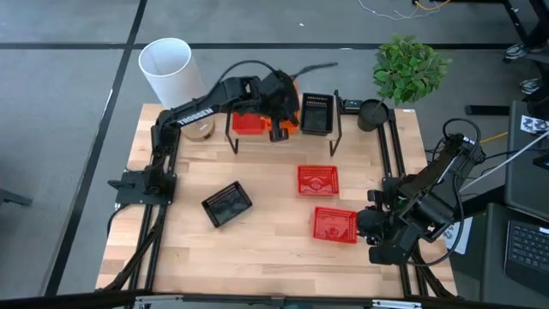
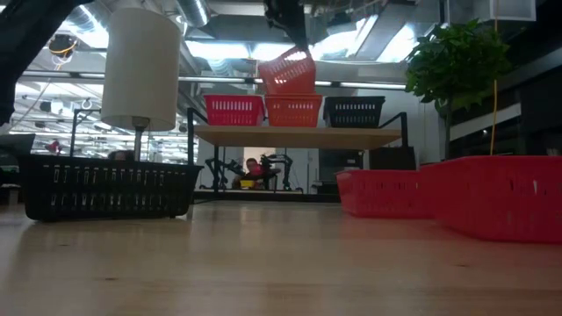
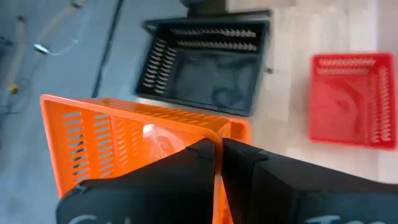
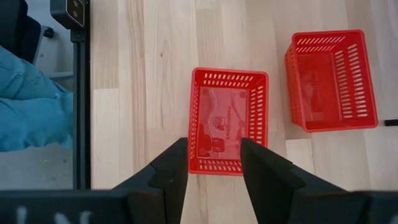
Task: Stack baskets on shelf by color
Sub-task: Stack the orange basket on the stacked orange baskets on the shelf, then stack the black basket on the stacked black baskets on the shelf
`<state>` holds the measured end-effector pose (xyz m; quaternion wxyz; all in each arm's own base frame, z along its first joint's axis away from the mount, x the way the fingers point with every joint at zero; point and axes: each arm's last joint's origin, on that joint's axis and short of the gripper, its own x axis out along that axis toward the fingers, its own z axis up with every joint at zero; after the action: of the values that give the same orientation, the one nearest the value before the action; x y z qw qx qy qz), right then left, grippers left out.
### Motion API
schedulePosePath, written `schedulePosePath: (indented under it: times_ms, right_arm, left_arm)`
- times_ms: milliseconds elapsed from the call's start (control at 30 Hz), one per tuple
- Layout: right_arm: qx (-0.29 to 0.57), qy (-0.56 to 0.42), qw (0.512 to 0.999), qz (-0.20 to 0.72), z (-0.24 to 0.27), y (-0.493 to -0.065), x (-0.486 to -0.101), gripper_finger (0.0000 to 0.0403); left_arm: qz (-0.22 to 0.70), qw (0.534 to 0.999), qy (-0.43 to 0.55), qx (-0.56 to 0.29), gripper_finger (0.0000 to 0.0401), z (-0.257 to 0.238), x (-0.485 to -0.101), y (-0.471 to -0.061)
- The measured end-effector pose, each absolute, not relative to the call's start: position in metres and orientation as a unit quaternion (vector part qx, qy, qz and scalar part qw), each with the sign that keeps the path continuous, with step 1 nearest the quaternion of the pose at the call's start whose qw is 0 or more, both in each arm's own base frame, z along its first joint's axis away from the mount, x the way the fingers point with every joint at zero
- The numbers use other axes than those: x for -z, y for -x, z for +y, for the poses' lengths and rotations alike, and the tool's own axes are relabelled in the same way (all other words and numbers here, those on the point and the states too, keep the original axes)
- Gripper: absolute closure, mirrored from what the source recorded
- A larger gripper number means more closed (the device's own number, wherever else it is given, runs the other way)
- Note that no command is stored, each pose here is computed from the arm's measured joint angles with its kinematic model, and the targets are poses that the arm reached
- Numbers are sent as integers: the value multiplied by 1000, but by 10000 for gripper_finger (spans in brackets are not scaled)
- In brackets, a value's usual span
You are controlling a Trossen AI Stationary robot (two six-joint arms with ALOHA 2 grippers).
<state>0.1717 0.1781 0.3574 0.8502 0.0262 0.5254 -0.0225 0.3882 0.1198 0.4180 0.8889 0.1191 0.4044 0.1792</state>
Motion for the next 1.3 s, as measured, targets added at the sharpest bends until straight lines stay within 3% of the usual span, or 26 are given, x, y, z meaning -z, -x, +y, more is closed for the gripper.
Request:
schedulePosePath:
  times_ms: [367,833,1300]
  right_arm:
    - [23,-26,850,526,178,-172,-357,257]
    - [23,-26,850,526,178,-172,-357,257]
    - [21,-28,848,528,179,-172,-357,257]
  left_arm:
    - [452,858,-150,-192,401,115,-393,-406]
    - [459,854,-155,-190,400,115,-390,-407]
    - [472,845,-166,-190,315,111,-377,-418]
